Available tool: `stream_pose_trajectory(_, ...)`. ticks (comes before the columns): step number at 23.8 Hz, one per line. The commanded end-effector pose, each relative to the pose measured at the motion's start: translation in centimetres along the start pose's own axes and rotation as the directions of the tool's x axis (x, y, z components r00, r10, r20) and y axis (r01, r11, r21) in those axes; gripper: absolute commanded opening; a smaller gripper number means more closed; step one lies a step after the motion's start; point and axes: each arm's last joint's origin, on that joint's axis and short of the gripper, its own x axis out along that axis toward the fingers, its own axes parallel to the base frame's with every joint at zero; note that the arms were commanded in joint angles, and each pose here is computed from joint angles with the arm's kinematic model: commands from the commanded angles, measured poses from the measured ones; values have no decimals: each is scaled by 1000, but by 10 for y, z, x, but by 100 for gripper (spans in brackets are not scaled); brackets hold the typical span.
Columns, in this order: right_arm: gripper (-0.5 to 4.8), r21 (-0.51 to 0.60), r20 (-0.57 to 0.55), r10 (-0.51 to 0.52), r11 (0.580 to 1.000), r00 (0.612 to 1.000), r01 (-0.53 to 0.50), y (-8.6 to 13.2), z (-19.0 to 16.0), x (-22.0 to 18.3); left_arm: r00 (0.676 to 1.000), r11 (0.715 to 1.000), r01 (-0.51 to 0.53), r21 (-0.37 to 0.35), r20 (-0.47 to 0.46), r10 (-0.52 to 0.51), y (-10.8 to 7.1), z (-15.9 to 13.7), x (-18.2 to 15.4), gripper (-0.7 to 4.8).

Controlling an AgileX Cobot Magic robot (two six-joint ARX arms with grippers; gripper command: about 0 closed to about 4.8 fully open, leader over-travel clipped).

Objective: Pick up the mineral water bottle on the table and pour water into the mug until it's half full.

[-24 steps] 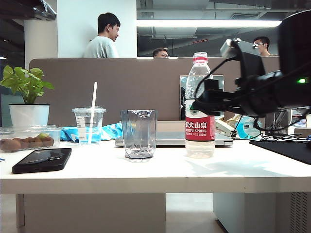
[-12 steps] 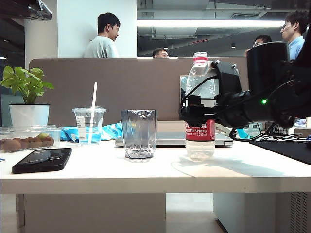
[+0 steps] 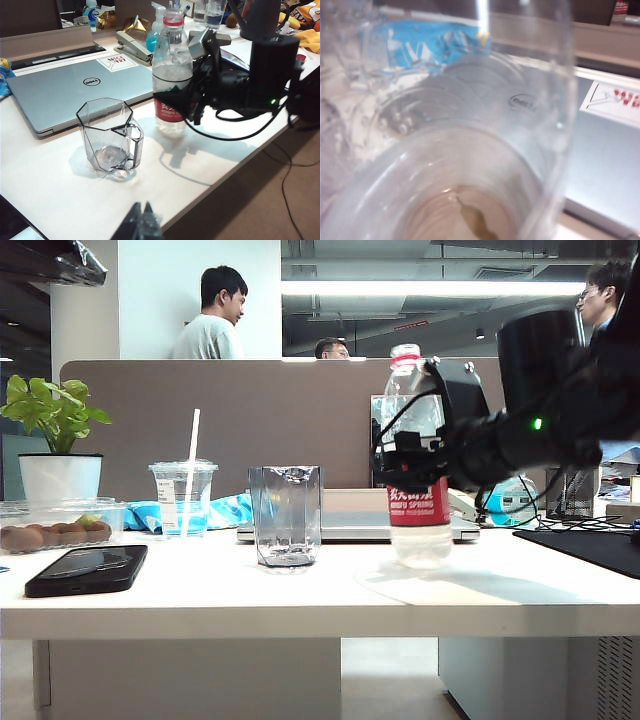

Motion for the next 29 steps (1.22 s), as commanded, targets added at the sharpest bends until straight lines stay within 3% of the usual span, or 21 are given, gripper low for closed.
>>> stream_pose_trajectory(1, 260, -208, 7, -3, 978, 1000, 4, 0, 28, -11, 1000, 1000, 1, 11, 18, -1, 0, 3, -1, -4)
stream_pose_trajectory(6, 261, -399, -100, -50, 917, 994, 6, -3, 55, -16, 1000, 1000, 1, 11, 18, -1, 0, 3, -1, -4)
stream_pose_trajectory(8, 261, -519, -188, -124, 855, 974, 9, -3, 76, -8, 1000, 1000, 1, 11, 18, -1, 0, 3, -1, -4)
stream_pose_trajectory(17, 261, -784, -146, -226, 620, 963, 26, 5, 110, 1, 1000, 1000, 1, 11, 17, -1, 0, 3, -1, -4)
stream_pose_trajectory(23, 262, -845, -168, -258, 535, 951, -4, 4, 107, 4, 1000, 1000, 1, 11, 17, -1, 0, 3, -1, -4)
stream_pose_trajectory(29, 264, -850, -225, -291, 525, 930, -41, 3, 91, 24, 1000, 1000, 1, 11, 17, -1, 0, 3, -1, -4)
